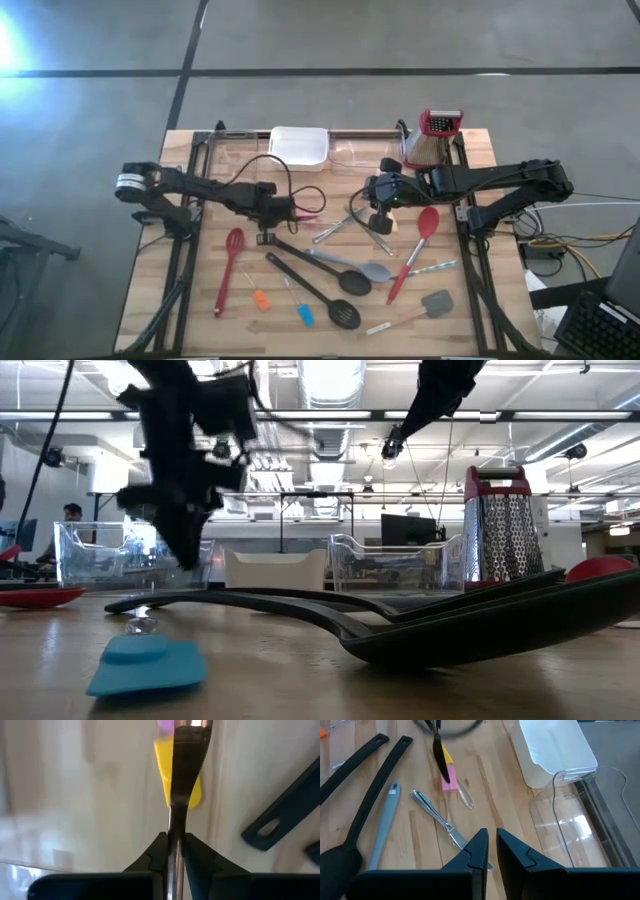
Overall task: Pick & Place Kitchen Items
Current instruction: Put the gold knife into the white bin
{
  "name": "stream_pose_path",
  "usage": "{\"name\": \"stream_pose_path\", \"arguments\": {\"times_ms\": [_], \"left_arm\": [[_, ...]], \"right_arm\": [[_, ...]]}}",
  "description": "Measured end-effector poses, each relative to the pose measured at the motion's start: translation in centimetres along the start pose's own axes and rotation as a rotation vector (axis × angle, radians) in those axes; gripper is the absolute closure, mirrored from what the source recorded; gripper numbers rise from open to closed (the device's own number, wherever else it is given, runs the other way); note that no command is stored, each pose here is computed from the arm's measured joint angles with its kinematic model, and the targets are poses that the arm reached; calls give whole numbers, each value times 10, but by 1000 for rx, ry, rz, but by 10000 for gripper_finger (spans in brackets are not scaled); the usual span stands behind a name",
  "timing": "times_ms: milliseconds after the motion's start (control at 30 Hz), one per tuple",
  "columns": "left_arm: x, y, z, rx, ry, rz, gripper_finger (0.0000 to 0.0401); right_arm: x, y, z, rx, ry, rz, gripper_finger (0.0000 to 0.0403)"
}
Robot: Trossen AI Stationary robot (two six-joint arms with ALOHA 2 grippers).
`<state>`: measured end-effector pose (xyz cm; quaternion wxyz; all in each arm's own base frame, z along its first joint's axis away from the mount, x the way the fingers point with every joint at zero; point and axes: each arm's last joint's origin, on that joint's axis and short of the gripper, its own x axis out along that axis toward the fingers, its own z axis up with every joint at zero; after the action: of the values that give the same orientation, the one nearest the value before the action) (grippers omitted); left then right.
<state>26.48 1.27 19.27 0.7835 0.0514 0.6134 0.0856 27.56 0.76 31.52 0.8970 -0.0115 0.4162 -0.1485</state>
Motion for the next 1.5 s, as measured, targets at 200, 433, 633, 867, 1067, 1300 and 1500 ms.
{"name": "stream_pose_path", "arguments": {"times_ms": [200,433,633,867,1067,1300,1500], "left_arm": [[-43,11,13,0,-220,90,361],[-89,38,35,56,-495,317,361],[-97,83,38,36,-475,434,361],[-88,137,30,-75,-527,348,361],[-68,167,32,-118,-581,289,361],[-34,185,35,-118,-509,292,361],[-7,204,31,-162,-458,300,361]], "right_arm": [[0,-1,0,2,-3,-16,369],[0,-1,0,0,-4,-27,369],[0,-1,0,0,-4,-26,369],[0,-1,0,1,-4,-26,369],[0,-1,0,2,-4,-25,369],[0,-1,0,2,-4,-24,369],[0,-1,0,2,-4,-24,369]]}}
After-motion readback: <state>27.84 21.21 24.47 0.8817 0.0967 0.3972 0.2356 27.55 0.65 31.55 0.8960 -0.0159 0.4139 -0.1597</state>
